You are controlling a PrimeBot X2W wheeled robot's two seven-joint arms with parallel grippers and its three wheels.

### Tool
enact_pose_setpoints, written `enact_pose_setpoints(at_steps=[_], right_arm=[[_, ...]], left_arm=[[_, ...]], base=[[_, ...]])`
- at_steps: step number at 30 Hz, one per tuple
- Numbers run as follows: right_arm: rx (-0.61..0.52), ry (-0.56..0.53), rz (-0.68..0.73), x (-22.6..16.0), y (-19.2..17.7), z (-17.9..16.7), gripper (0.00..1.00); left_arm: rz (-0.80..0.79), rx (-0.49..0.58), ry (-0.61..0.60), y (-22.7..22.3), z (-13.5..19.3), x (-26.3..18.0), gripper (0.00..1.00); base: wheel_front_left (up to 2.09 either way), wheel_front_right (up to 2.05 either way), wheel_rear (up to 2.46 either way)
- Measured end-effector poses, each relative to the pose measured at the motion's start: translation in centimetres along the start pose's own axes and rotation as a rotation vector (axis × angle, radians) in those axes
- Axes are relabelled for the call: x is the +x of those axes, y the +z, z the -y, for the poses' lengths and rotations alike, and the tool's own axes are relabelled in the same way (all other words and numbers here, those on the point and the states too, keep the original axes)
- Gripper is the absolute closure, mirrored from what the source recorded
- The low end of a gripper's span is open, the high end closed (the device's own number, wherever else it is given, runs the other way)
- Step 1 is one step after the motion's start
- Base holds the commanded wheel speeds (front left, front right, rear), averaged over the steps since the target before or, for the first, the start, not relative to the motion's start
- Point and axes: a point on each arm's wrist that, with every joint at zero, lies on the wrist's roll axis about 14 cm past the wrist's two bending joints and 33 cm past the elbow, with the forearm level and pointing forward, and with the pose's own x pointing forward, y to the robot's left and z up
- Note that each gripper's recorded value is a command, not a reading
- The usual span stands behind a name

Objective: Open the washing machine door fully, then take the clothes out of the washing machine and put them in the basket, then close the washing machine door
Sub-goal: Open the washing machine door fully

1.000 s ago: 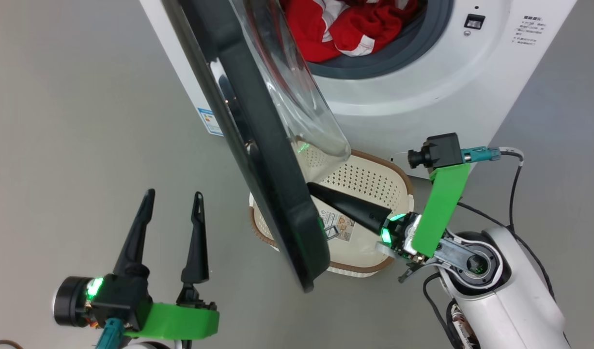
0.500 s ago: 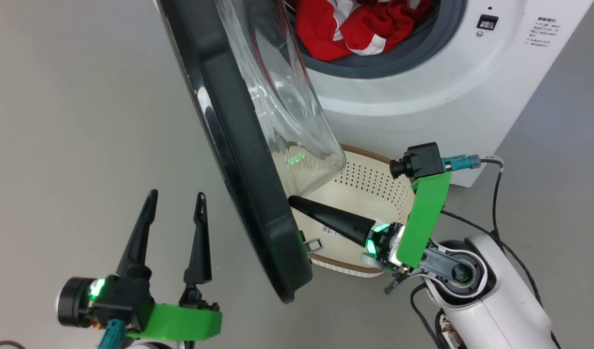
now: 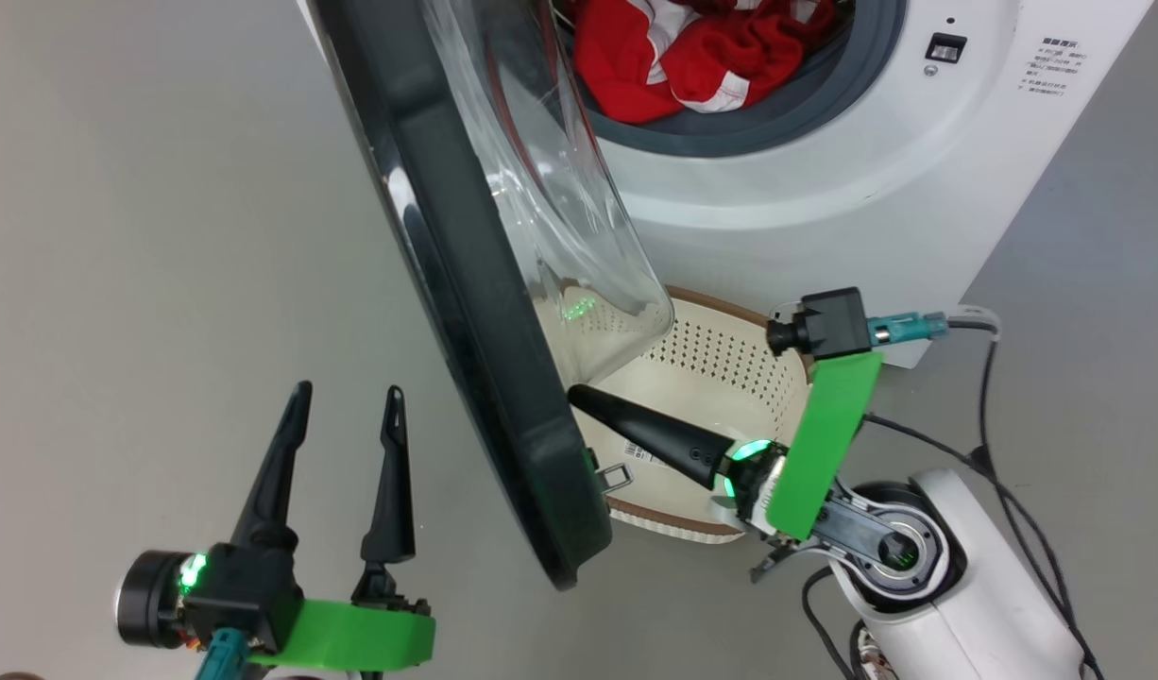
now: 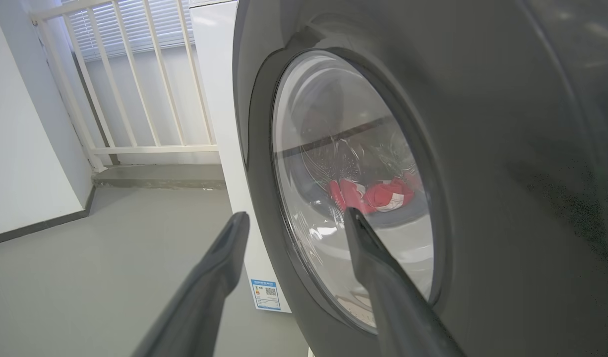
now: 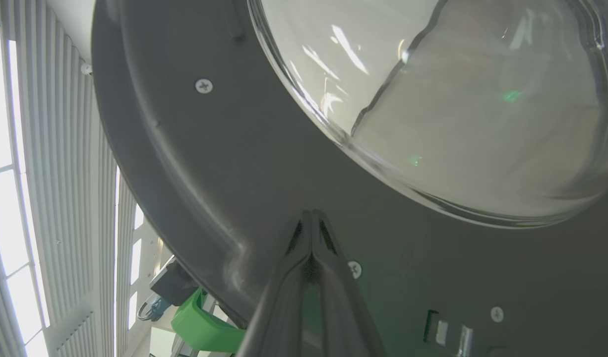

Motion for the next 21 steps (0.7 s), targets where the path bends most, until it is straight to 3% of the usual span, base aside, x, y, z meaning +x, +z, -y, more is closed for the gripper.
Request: enact_pose_setpoints(at_steps=[2,3,4,5,8,12,21], right_arm=[[-0.027,-0.021,0.025,-0.4,0.3,0.2,0.95],[-0.03,-0.027,0.044,-0.7,0.6,0.3,0.74],[-0.038,-0.034,0.089,-1.4,1.1,0.3,0.22],[-0.042,-0.037,0.118,-1.7,1.5,0.3,0.0],[-0.118,-0.073,0.188,-2.7,2.6,0.2,0.0],[-0.36,-0.16,0.245,-3.9,4.2,-0.8,0.0],[-0.564,-0.329,0.371,-7.5,4.7,-0.4,0.0]], left_arm=[[0.001,-0.001,-0.002,0.0,0.0,0.0,0.0],[0.002,-0.002,-0.002,0.1,0.1,0.0,0.0],[0.004,-0.007,-0.004,0.2,0.1,0.0,0.0],[0.005,-0.008,-0.005,0.2,0.1,0.0,0.0],[0.006,-0.013,-0.009,0.2,0.3,0.0,0.0],[0.001,-0.031,-0.013,0.2,0.4,0.0,0.0],[-0.001,-0.047,-0.014,0.3,0.2,-0.6,0.0]], base=[[0.0,0.0,0.0],[0.0,0.0,0.0],[0.0,0.0,0.0],[0.0,0.0,0.0],[0.0,0.0,0.0],[0.0,0.0,0.0],[0.0,0.0,0.0]])
